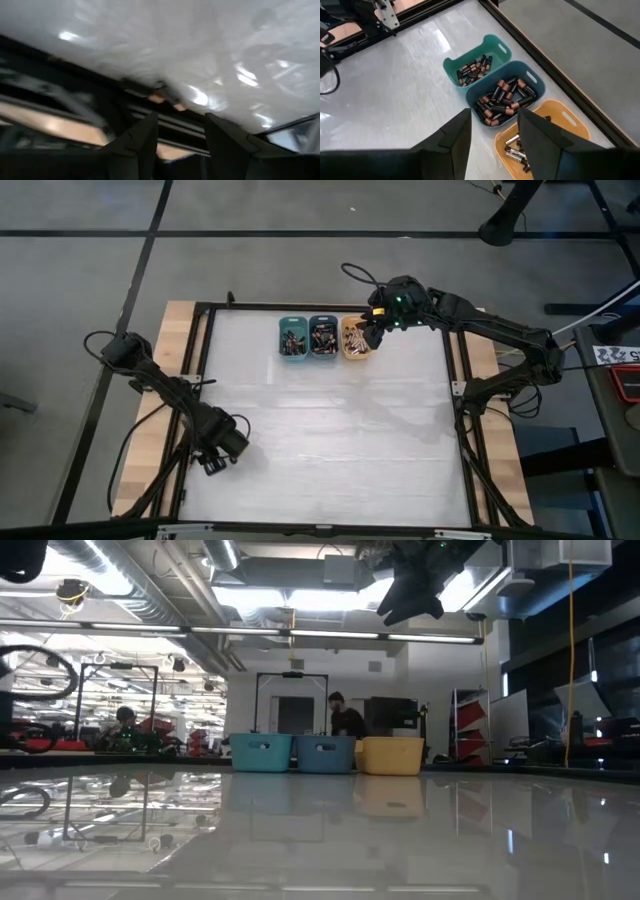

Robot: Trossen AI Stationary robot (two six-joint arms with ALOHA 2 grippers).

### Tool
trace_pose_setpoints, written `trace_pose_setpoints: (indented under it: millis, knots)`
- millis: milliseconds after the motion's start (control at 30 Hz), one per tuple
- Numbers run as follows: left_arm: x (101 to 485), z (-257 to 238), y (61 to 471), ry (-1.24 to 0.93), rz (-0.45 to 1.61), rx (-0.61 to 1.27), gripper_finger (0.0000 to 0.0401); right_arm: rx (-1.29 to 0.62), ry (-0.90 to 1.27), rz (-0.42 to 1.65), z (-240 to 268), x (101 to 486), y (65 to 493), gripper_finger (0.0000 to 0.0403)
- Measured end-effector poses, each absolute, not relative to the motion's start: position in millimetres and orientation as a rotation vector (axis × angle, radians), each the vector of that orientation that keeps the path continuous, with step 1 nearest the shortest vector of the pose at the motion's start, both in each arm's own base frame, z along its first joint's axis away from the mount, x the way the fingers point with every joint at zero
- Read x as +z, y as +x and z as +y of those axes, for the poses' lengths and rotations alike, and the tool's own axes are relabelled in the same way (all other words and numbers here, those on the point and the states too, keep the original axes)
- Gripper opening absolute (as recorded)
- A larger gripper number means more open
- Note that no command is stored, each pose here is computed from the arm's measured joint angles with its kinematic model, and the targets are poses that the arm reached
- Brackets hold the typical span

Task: Sort batteries
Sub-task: Put the brown battery into the green bin

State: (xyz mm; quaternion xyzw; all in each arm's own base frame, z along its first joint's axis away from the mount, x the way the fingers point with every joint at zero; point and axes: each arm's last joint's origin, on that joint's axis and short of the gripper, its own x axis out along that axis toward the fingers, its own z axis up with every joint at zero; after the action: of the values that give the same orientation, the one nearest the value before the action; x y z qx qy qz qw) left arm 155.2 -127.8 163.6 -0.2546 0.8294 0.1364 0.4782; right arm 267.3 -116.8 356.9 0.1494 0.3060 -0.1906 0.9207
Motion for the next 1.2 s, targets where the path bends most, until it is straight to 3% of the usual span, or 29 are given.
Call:
trace_pose_setpoints:
  millis: [1200]
  knots:
    - [113,-136,126,-0.775,2.033,0.274,0.015,-0.4,0.329,0.619,-117,357,268,0.016]
